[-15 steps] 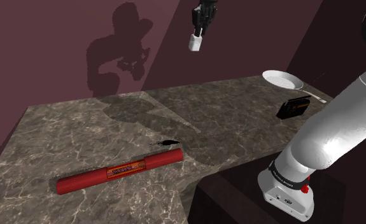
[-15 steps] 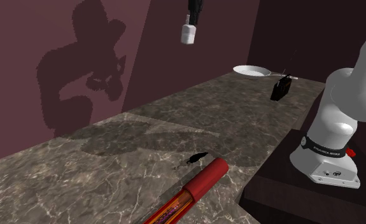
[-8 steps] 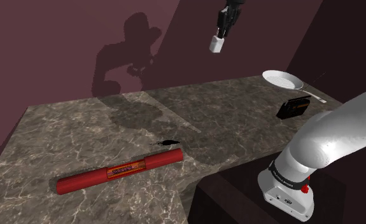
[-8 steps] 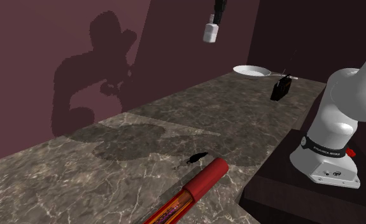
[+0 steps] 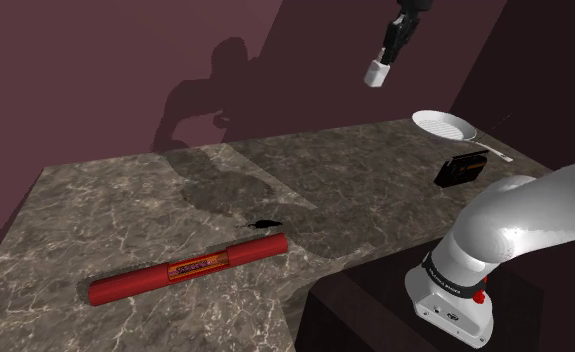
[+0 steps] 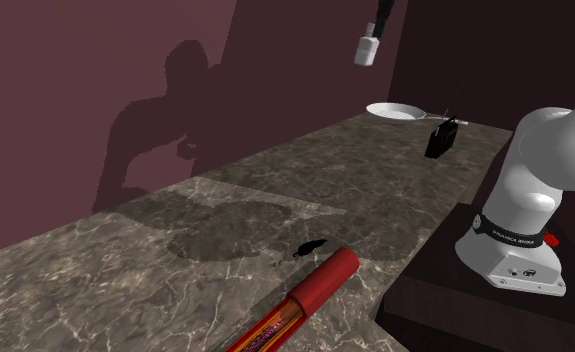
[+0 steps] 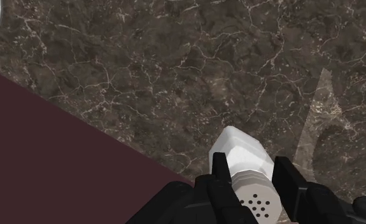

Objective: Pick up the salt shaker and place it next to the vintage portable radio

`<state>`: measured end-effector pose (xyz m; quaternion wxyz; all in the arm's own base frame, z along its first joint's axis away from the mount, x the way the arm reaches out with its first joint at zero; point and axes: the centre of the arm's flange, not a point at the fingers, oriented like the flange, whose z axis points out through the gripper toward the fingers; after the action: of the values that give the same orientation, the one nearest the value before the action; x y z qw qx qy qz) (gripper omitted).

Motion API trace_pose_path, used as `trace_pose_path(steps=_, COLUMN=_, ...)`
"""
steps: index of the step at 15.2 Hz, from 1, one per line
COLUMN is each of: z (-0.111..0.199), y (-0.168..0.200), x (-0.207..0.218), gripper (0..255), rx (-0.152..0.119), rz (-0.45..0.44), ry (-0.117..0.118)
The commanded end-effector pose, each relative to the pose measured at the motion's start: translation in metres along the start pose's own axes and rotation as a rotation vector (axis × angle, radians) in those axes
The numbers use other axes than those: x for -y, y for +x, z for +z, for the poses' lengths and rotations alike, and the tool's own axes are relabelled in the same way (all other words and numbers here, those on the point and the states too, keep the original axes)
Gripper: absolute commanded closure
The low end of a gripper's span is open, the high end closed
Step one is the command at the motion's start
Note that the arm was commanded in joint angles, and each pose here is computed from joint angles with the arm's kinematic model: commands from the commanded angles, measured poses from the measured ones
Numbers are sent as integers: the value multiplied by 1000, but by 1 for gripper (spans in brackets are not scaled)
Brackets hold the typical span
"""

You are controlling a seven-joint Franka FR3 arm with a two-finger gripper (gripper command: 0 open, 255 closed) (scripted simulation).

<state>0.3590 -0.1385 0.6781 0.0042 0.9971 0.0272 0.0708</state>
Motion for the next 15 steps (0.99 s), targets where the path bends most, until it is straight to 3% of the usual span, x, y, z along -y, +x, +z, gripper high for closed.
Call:
trace_pose_path(steps=1, z=-2, y=-23, x=-17, gripper=255, rx=0, rz=-1, ry=1)
trace_pose_path(steps=15, z=-23, y=-175, x=-120, gripper=255, rx=0, rz=-1, ry=1)
